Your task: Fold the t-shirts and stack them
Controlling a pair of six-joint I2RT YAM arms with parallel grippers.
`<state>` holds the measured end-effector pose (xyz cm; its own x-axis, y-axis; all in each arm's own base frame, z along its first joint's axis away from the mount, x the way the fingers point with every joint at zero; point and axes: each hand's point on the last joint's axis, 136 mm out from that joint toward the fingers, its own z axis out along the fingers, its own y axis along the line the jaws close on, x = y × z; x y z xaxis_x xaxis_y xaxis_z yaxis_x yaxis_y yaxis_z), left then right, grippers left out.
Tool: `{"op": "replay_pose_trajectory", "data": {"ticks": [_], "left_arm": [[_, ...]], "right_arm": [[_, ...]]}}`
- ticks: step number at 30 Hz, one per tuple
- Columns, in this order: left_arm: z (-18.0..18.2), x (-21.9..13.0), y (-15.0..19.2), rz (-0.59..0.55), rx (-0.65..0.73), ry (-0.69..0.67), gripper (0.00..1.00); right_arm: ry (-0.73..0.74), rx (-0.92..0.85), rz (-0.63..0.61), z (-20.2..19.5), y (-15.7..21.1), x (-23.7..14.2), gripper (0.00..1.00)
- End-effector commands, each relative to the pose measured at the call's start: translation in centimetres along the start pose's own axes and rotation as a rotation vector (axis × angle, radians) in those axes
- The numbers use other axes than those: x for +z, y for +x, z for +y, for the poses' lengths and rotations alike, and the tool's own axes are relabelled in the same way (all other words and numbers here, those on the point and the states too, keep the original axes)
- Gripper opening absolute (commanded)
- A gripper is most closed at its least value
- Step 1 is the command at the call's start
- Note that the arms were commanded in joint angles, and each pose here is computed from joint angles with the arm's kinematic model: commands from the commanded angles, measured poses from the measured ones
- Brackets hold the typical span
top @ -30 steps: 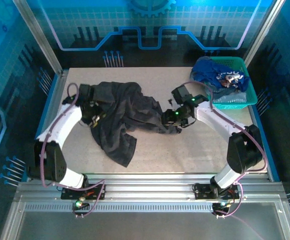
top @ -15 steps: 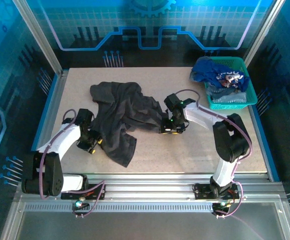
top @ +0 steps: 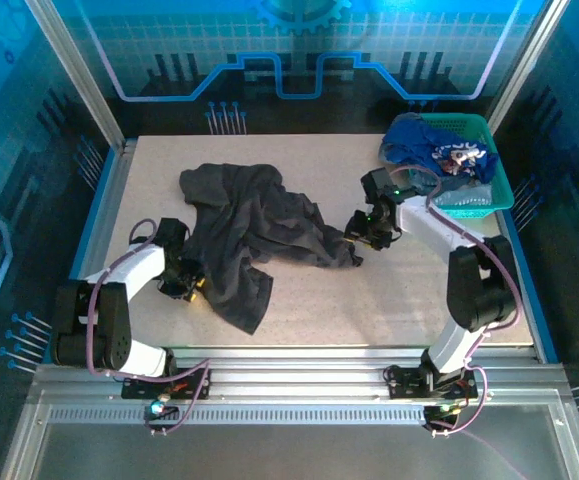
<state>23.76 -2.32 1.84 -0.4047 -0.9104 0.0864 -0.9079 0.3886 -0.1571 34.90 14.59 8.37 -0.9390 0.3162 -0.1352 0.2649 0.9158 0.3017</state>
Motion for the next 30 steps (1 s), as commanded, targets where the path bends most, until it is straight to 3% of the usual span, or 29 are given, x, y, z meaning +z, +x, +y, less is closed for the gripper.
{"op": "replay_pose_trajectory", "data": {"ticks": [1,10,18,20,22,26,30], "left_arm": [[-1.3,-0.3,-0.6,-0.006,0.020,0.024,0.30],[-1.6,0.1,-0.9,-0.005,0.039,0.010,0.27],[-1.8,0.7,-1.5,-0.026,0.063,-0.013,0.18],[-2.0,0.7,-1.8,-0.032,0.069,-0.015,0.16],[-2.1,0.7,-1.9,-0.036,0.073,-0.017,0.12],[-2.2,0.1,-2.3,-0.063,0.084,-0.018,0.00],[-2.4,-0.4,-2.8,-0.086,0.107,-0.029,0.00]], "right_arm": [[-0.011,-0.052,0.045,1.2,0.1,1.6,0.44],[0.066,-0.147,0.072,-0.9,0.1,4.2,0.38],[0.062,-0.178,0.060,-0.4,-0.8,5.0,0.11],[0.067,-0.195,0.050,-0.5,-1.0,4.6,0.08],[0.066,-0.212,0.036,-0.4,-1.1,4.0,0.00],[0.037,-0.240,-0.014,0.4,-1.3,1.3,0.00],[-0.058,-0.305,-0.072,2.0,-0.6,-2.8,0.00]]}}
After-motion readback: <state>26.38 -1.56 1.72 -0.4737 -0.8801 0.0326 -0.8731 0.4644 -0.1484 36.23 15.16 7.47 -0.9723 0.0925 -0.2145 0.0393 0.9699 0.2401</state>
